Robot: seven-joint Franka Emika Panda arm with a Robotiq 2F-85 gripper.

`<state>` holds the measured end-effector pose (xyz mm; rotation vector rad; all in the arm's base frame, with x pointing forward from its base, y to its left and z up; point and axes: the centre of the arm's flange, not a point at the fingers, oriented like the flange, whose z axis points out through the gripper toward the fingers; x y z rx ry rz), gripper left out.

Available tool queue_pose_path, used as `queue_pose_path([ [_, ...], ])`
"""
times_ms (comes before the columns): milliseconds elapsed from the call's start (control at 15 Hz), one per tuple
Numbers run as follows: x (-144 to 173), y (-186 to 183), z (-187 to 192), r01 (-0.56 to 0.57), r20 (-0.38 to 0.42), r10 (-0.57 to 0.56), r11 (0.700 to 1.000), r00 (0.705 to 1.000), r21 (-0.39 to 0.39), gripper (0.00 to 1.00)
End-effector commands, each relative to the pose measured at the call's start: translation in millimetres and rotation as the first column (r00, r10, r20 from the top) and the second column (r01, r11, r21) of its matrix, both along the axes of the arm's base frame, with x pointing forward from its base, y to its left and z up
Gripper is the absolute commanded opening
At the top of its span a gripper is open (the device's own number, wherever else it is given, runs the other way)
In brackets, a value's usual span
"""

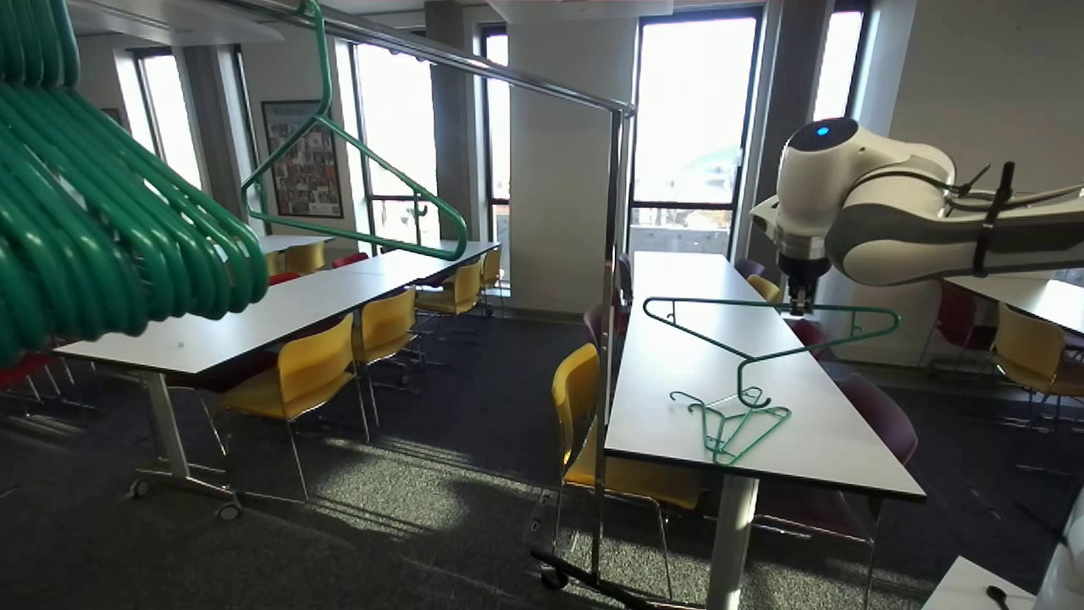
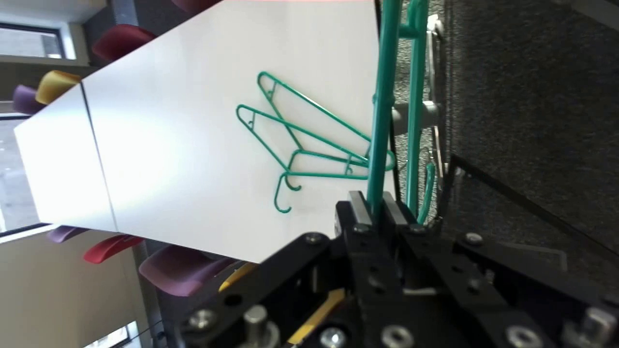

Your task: Remove one hanger from the rail and place it on the table.

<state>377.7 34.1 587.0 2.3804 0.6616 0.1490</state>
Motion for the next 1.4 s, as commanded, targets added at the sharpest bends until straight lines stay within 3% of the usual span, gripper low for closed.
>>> queue_pose_path([
  [0, 26, -35, -35, 0.019, 0.074, -0.005, 0.982, 0.997, -0.189, 0.02],
  [267, 47, -109, -71, 0.067, 0.128, -0.017, 0.915, 0.992, -0.398, 0.02],
  [533, 63, -183, -102, 0.175, 0.204, -0.071, 0.812, 0.977, -0.556, 0.02],
  [667, 71, -211, -118, 0.272, 0.256, -0.143, 0.76, 0.956, -0.59, 0.02],
  [733, 78, -228, -126, 0.312, 0.28, -0.175, 0.751, 0.944, -0.582, 0.02],
  [933, 103, -280, -140, 0.394, 0.363, -0.199, 0.684, 0.91, -0.614, 0.02],
  [1133, 131, -319, -150, 0.431, 0.412, -0.199, 0.665, 0.889, -0.61, 0.02],
  [1333, 163, -321, -156, 0.441, 0.456, -0.173, 0.68, 0.873, -0.586, 0.02],
])
